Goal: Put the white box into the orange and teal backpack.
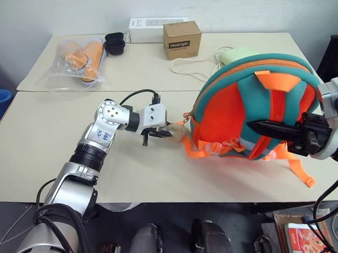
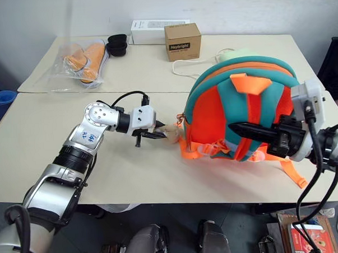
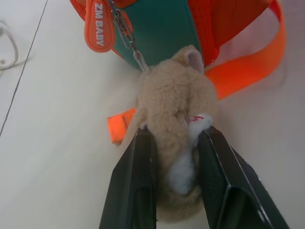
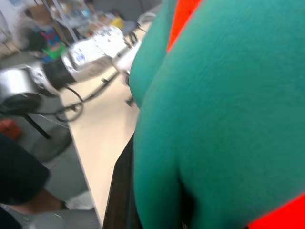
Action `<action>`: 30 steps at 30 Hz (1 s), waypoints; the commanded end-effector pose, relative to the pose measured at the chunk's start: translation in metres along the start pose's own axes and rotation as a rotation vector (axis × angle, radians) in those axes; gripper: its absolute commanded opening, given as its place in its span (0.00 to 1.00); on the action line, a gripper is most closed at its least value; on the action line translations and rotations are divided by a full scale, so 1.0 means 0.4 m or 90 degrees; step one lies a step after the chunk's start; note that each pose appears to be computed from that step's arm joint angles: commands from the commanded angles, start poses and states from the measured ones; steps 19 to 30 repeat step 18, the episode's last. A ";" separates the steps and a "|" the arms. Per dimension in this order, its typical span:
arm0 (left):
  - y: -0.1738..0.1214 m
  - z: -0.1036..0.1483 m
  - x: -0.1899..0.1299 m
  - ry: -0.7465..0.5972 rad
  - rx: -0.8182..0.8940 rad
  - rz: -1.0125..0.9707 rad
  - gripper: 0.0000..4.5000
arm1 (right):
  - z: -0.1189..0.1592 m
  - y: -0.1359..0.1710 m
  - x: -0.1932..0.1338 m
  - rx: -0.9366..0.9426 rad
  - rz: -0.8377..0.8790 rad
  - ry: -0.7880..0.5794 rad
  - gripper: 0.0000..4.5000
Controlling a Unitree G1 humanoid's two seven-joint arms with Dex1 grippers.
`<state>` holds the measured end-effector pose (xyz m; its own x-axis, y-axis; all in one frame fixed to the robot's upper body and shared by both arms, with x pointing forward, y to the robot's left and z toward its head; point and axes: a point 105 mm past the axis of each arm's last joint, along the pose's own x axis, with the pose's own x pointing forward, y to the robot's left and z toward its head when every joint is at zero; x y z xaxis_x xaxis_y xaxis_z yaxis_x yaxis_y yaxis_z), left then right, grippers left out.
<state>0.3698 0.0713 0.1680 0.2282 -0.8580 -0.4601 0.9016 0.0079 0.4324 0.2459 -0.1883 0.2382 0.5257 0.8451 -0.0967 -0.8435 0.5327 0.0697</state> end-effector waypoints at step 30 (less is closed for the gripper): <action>-0.095 0.031 -0.561 -0.202 -0.373 0.296 1.00 | 0.076 -0.166 -0.424 0.036 -0.207 0.044 0.99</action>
